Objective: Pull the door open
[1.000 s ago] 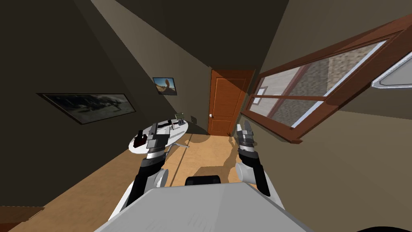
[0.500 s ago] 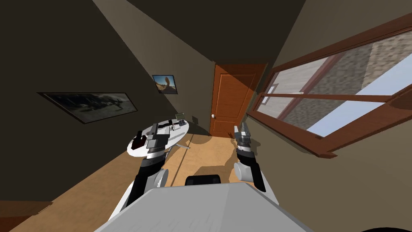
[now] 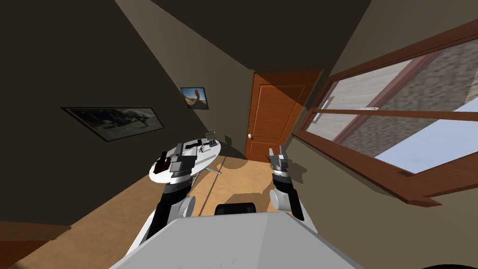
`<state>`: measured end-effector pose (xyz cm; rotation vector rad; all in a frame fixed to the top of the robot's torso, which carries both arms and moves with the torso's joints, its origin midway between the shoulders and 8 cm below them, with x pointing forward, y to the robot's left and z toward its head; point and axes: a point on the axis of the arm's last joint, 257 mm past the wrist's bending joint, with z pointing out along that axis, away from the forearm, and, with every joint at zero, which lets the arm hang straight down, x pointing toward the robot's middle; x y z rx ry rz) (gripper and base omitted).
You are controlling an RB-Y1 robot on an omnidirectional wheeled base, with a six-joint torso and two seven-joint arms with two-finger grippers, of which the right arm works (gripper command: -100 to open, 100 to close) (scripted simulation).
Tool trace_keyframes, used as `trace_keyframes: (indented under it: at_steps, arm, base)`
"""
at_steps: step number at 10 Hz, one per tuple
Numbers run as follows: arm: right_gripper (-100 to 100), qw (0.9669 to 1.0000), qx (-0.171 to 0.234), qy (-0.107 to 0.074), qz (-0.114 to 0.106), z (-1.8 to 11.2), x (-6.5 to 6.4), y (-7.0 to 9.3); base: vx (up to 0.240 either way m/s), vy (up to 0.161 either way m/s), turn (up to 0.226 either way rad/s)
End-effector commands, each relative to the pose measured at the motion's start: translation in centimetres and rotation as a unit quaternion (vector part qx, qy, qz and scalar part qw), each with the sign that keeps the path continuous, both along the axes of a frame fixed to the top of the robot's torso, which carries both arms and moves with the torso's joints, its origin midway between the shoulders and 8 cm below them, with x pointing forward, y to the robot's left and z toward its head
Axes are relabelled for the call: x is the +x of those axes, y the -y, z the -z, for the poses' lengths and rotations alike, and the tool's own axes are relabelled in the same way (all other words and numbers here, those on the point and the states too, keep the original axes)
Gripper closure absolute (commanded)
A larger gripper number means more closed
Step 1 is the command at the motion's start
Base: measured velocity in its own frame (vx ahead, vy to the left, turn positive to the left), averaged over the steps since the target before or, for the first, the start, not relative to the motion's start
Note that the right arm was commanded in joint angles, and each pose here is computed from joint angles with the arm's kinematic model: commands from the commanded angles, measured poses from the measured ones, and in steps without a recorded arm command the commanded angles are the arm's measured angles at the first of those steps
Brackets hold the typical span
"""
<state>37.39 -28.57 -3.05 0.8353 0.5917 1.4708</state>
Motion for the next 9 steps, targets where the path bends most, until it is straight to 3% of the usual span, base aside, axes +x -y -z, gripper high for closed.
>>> trace_keyframes:
  at_steps: [1,5,9]
  arm:
    - [-100,0.9996,0.023,-0.003,-0.013,0.9,0.4,0.3]
    - [-100,0.9956,0.082,-0.012,-0.043,3.4,1.1,0.9]
    - [-100,0.9866,0.146,-0.021,-0.069,6.3,1.8,1.6]
  base:
    - [0.079,-0.008,0.092]
    - [0.099,-0.009,0.091]
    - [0.099,-0.020,0.104]
